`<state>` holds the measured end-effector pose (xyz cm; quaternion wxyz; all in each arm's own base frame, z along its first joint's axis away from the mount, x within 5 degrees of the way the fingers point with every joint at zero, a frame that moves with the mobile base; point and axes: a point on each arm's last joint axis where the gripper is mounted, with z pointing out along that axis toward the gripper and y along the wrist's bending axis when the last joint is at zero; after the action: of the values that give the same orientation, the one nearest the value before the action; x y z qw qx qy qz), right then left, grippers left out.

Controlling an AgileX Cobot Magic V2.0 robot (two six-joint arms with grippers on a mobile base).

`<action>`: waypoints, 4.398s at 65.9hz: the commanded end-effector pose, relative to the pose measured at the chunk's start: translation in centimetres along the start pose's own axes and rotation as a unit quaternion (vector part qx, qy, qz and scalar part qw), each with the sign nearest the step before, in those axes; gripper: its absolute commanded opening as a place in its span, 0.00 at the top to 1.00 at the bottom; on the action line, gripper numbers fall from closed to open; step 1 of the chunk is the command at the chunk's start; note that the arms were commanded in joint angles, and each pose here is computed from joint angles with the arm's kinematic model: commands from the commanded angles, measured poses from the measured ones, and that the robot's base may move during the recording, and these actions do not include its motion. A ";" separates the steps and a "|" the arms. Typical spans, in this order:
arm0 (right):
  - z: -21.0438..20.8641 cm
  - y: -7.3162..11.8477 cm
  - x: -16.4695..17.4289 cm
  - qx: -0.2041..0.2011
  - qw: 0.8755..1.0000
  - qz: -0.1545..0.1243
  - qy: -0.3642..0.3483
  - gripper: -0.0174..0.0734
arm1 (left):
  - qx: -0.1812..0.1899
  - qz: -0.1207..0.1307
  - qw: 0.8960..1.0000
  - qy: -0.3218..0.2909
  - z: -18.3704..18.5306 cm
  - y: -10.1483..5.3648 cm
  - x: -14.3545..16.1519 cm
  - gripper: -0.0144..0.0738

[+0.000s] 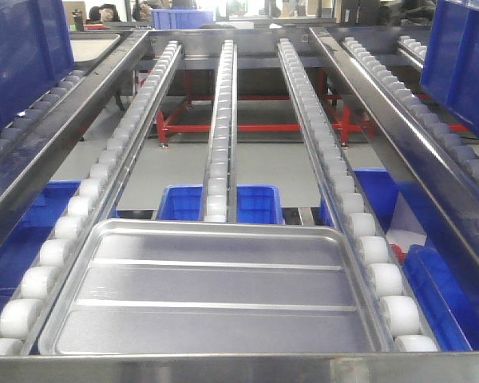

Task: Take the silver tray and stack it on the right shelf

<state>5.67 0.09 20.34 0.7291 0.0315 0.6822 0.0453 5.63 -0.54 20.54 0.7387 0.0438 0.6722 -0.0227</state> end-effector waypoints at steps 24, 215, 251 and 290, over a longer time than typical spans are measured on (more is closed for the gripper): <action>-0.2 0.1 -1.0 -0.004 0.998 -0.003 -0.056 0.75 | -0.001 -0.002 0.999 -0.040 -0.1 0.0 -0.1 0.95; 18.7 16.3 1.4 -0.005 0.832 0.069 0.551 0.72 | 0.070 -0.065 0.822 0.562 16.6 -14.8 -1.5 0.94; 18.7 16.2 1.3 -0.003 0.831 0.069 0.552 0.72 | 0.084 -0.062 0.832 0.546 17.2 -15.3 -1.1 0.94; 19.0 15.9 1.4 0.003 0.831 0.072 0.551 0.38 | 0.091 -0.071 0.832 0.542 17.8 -15.9 -0.3 0.59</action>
<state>23.68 16.34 20.12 0.1929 0.0526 0.9763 0.0833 21.21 -17.36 20.44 0.2099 0.0719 0.9723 -0.0738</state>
